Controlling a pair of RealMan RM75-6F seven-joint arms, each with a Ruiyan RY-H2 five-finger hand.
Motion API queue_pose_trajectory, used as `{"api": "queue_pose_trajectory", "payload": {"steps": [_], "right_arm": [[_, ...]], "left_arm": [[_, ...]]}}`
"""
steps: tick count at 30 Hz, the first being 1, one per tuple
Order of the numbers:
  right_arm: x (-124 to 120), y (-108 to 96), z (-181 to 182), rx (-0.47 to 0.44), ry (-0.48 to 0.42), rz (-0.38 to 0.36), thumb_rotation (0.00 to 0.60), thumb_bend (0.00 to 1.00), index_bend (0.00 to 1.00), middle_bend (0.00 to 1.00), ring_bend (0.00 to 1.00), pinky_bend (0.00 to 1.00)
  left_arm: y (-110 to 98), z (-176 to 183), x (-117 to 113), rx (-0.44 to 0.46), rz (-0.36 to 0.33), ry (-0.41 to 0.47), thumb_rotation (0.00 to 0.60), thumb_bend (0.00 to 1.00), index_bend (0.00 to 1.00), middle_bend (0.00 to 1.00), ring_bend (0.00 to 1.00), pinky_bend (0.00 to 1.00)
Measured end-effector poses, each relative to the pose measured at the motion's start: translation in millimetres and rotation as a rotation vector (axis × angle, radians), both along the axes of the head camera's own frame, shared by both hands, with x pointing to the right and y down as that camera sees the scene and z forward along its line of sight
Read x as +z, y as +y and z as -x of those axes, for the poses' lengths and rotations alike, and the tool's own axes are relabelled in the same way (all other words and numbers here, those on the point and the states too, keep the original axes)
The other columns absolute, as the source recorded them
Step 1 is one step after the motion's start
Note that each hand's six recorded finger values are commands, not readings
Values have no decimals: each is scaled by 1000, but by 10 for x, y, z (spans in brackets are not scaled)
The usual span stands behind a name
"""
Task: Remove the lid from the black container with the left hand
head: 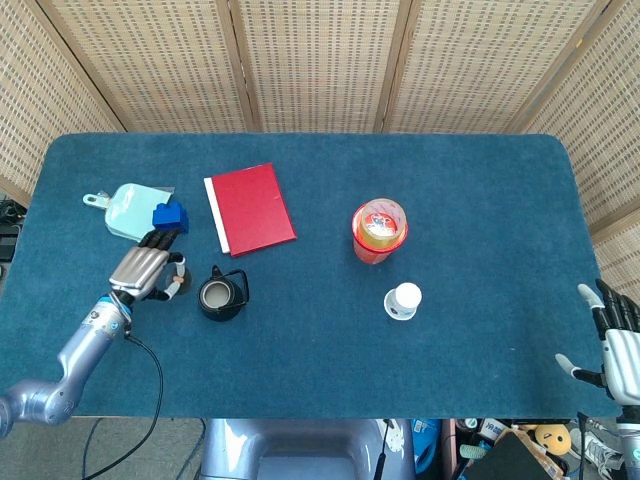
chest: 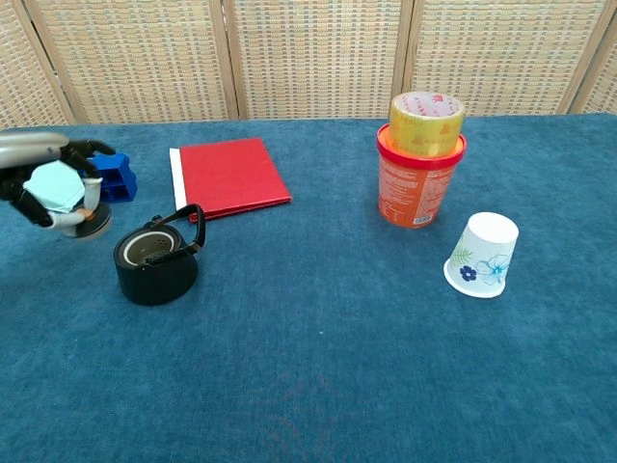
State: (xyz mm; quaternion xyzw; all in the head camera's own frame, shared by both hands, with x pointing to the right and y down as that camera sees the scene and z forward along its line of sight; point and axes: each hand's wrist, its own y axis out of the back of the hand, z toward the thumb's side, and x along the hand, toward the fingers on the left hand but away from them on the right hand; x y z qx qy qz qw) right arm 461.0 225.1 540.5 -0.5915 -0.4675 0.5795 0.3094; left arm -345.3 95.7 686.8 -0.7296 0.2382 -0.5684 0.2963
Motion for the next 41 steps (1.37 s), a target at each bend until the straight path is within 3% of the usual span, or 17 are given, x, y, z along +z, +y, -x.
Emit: {"api": "queue_pose_trajectory", "payload": {"steps": [10, 12, 14, 16, 18, 25, 30, 36, 41], "right_arm": [[14, -4, -6, 3, 2, 3, 600, 0, 0, 0, 0, 0], [13, -4, -8, 4, 1, 4, 600, 0, 0, 0, 0, 0], [9, -4, -10, 5, 0, 3, 600, 0, 0, 0, 0, 0], [5, -3, -12, 5, 0, 1, 600, 0, 0, 0, 0, 0], [-1, -3, -15, 6, -2, -1, 600, 0, 0, 0, 0, 0], [-8, -1, -7, 5, -4, -2, 600, 0, 0, 0, 0, 0], [-17, 10, 4, 3, -3, -6, 600, 0, 0, 0, 0, 0], [-21, 10, 14, -2, 7, -11, 600, 0, 0, 0, 0, 0], [-17, 13, 16, -3, 16, -13, 600, 0, 0, 0, 0, 0]], "left_arm": [[235, 130, 376, -21, 65, 4, 600, 413, 560, 0, 0, 0], [257, 128, 394, -21, 75, 0, 600, 413, 454, 0, 0, 0], [270, 127, 401, -23, 82, -6, 600, 373, 185, 0, 0, 0], [283, 116, 399, -25, 88, -10, 600, 306, 31, 0, 0, 0], [280, 97, 364, -27, 85, -9, 600, 270, 0, 0, 0, 0], [147, 100, -24, -60, -11, 29, 600, 224, 0, 0, 0, 0], [87, 306, -438, -101, -169, 33, 600, 126, 0, 0, 0, 0], [360, 774, -943, -206, -321, -3, 600, 117, 0, 0, 0, 0], [622, 1014, -1102, -274, -322, -9, 600, 117, 0, 0, 0, 0]]}}
